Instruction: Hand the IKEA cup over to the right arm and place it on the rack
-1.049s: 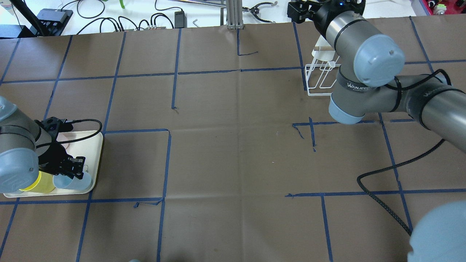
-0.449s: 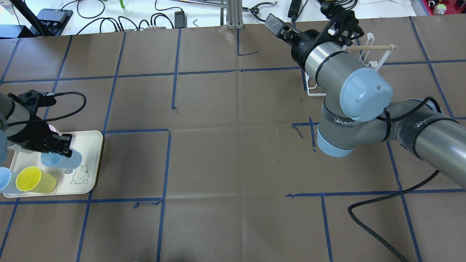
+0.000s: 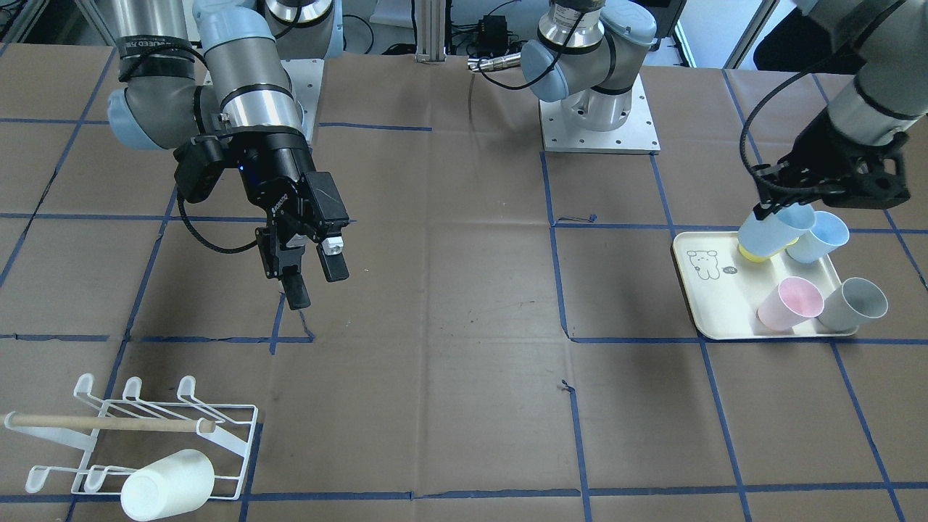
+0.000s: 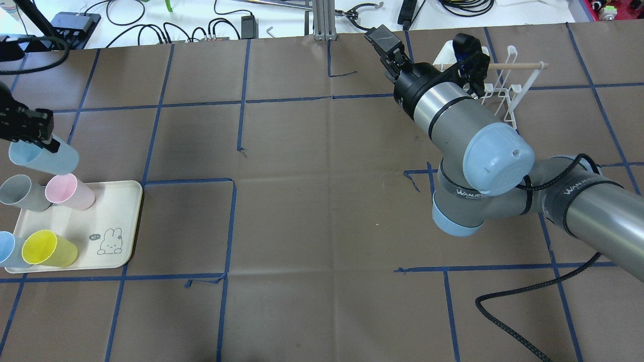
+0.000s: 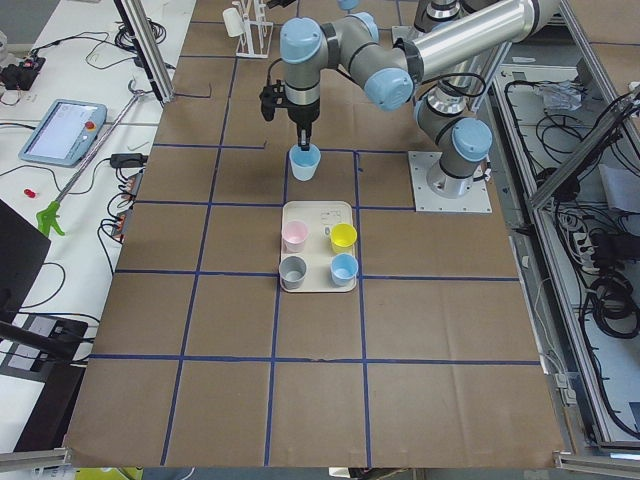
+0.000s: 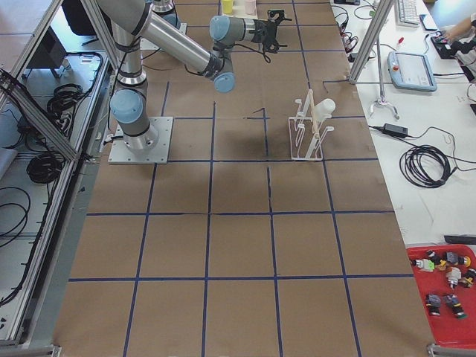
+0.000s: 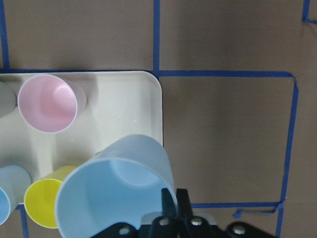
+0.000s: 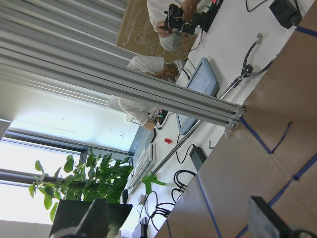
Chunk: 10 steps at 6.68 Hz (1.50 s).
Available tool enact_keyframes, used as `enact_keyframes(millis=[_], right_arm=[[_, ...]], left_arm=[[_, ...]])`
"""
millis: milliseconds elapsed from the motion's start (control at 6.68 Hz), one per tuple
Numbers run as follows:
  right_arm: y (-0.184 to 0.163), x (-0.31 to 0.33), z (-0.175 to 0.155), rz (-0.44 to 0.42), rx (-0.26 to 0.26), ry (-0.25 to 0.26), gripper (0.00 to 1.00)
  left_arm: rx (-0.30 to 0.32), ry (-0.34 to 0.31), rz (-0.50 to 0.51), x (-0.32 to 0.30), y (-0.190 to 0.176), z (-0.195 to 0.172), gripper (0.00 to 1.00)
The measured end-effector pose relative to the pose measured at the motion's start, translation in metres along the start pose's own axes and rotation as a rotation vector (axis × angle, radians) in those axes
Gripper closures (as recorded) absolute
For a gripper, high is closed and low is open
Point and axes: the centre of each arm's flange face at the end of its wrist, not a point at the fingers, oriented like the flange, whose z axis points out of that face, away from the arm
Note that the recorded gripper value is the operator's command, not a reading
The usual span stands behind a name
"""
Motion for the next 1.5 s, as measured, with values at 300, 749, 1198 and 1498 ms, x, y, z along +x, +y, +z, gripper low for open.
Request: enact_keyframes(millis=[300,749,1198,1498], right_arm=[[0.007,-0.005,-0.004,0.243,-0.006,-0.032,0.00],[0.008,-0.004,-0.004,0.289,0.005,-0.049,0.00],[0.009,-0.003,-0.005,0.292,0.006,-0.046,0.00],[0.009,-0.003,-0.004,0.291,0.005,-0.045,0.00]], left_arm=[[0.147,0.133,0.049,0.004,-0.041,-0.022,1.00],[0.519,0.388,0.208,0.055,-0.085,-0.035,1.00],[0.783,0.572,0.439,0.137,-0.082,-0.010,1.00],[0.910,0.689,0.551,0.164,-0.062,0.031,1.00]])
